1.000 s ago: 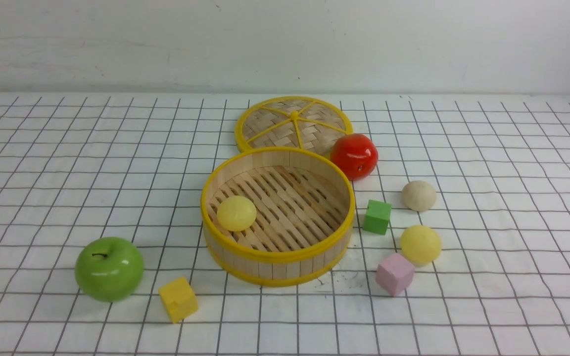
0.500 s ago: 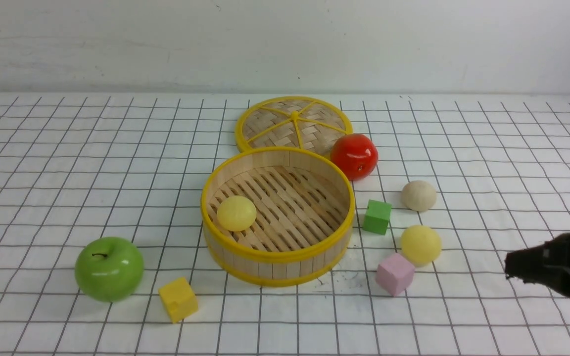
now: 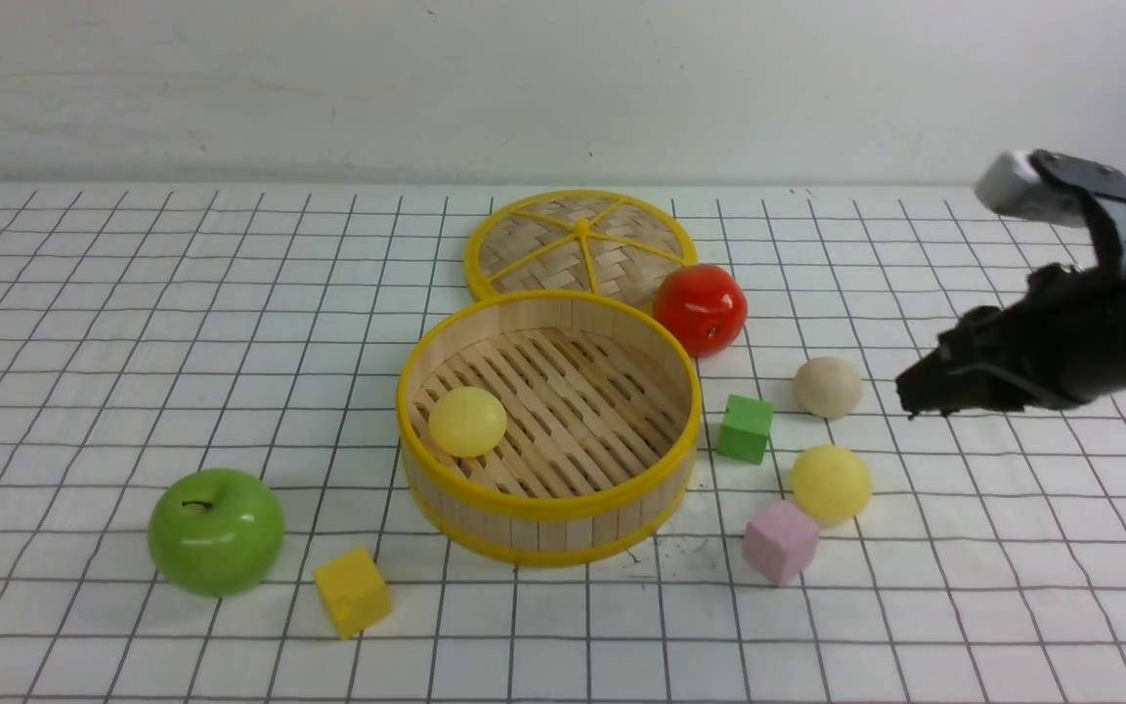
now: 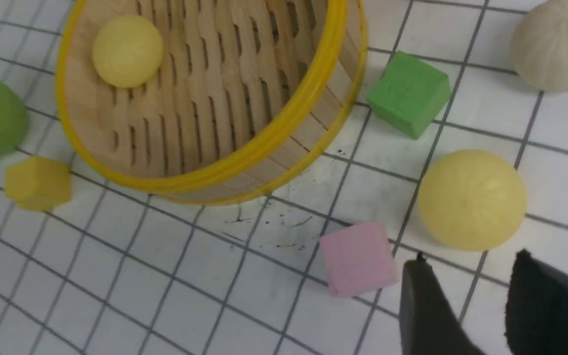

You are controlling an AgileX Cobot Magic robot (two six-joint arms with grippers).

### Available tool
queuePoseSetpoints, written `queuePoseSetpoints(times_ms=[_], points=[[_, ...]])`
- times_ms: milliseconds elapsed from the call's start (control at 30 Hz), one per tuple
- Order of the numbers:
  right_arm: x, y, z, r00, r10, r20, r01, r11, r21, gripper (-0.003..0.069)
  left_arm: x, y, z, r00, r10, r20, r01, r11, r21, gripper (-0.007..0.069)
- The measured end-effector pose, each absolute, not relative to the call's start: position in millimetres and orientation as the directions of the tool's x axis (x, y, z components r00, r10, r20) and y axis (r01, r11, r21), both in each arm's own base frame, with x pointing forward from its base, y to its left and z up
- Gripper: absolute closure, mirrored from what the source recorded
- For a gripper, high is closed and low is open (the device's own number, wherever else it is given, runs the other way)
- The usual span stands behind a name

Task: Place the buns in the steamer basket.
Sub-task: Use the right arm to grab a steamed stuffed bun

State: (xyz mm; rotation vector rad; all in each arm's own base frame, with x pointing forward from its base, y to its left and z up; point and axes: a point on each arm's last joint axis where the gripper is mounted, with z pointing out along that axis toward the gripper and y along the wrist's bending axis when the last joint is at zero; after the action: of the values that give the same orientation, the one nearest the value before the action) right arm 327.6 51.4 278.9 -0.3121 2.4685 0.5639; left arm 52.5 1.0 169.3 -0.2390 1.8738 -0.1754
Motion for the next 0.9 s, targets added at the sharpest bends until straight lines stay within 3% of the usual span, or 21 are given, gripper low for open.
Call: queuePoseSetpoints(times_ms=[233,500,900], points=[[400,64,261,-0.857,-0.039,-0.514,-0.199,0.945,0.260,0.0406,52,1,169,-0.300,-0.252,-0.920,-0.077,0.968,-0.240,0.0590],[435,69,221,-0.884,-0.038,-0.465,-0.183,0.946,0.269,0.0406,52,1,169,-0.300,-0.252,-0.920,-0.077,0.968,-0.240,0.0589],[458,62,202,-0.811,0.011,-0.585,-0.150,0.962,0.226,0.0406,52,1,169,-0.300,-0.252,-0.920,-0.077,0.968,-0.240,0.0589]])
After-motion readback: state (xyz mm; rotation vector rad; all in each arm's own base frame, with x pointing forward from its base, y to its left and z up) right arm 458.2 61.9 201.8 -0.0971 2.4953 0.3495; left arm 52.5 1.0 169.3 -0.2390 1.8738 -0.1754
